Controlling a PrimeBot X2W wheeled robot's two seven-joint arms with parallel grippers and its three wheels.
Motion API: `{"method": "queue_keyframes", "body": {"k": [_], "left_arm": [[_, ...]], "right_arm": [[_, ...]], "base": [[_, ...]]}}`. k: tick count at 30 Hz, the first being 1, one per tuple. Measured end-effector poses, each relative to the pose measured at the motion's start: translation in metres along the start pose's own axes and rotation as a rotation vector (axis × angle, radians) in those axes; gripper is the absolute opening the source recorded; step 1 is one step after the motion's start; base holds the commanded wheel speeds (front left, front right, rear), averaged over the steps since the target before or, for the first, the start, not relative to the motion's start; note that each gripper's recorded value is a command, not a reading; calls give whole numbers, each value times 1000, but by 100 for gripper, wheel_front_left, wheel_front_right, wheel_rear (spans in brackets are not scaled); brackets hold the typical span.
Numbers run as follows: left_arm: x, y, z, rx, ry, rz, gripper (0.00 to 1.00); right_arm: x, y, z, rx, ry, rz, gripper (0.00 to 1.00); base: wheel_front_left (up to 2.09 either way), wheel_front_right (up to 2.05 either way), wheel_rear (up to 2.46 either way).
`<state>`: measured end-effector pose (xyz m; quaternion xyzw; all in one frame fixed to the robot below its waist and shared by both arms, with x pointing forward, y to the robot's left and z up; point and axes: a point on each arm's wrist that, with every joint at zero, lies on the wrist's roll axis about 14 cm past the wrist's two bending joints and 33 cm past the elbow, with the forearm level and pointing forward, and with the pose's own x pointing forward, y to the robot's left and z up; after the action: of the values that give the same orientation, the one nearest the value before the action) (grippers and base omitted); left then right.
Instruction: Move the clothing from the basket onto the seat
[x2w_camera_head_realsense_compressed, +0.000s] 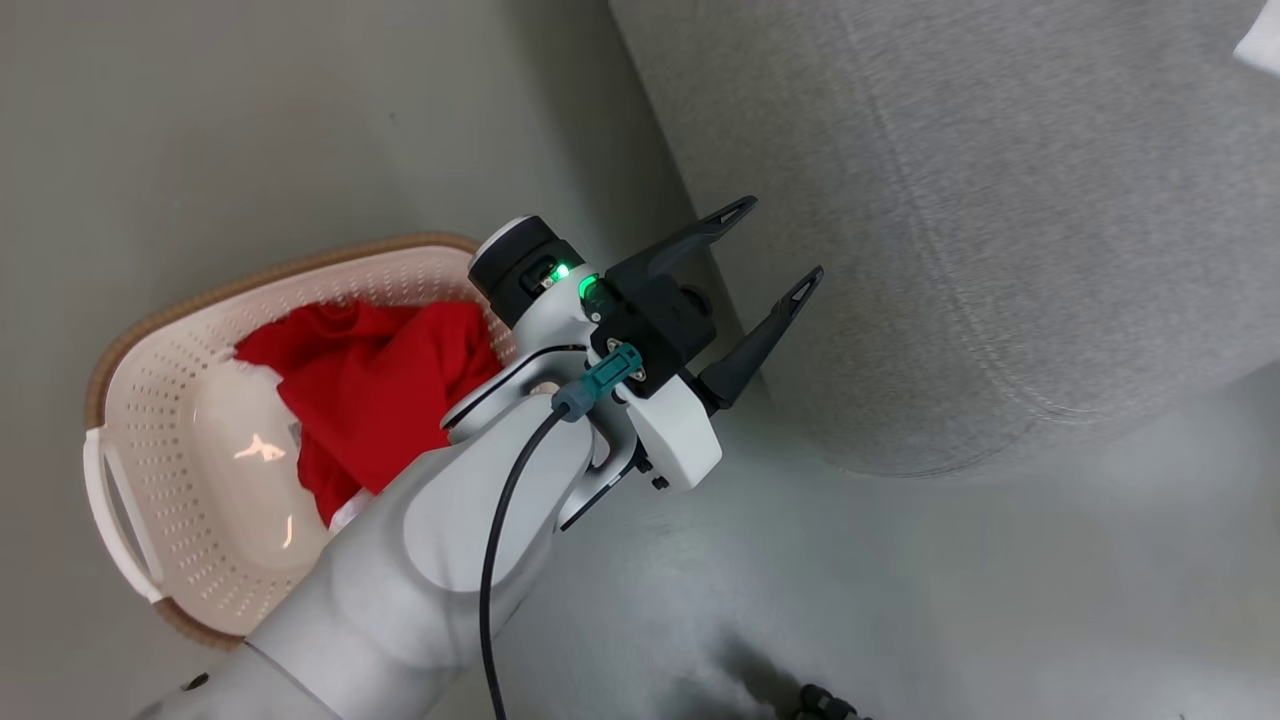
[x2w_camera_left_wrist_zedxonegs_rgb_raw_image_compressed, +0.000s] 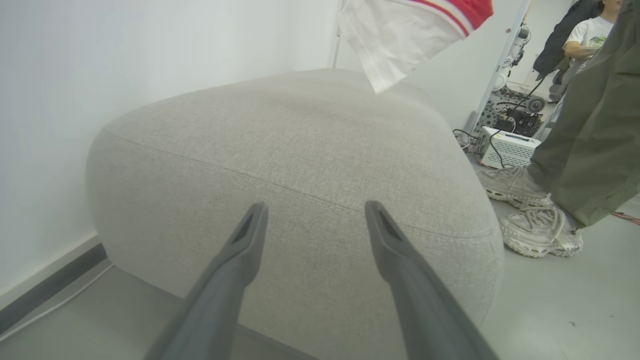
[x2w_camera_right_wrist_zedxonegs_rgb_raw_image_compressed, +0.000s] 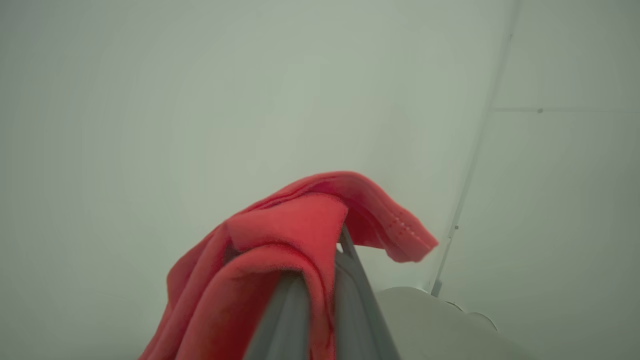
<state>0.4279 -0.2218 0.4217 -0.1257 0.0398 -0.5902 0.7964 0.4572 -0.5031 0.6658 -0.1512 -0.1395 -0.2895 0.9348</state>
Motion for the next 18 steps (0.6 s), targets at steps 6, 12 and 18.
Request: {"method": "queue_keyframes", "body": {"k": [6,12,18], "left_arm": [[-11,23,-28,-34,41,55,100],[-27,43,-52,-49,82,102,100],[-48,60,-72,-81,123,169,100]], "right_arm": [[29,11,-21,-42,25,-12,0],[53,1,-48,46,46,-133,0],[66,22,-77,122,65,-154,0]], "base": [[0,0,0],[0,0,0],[0,0,0]]}}
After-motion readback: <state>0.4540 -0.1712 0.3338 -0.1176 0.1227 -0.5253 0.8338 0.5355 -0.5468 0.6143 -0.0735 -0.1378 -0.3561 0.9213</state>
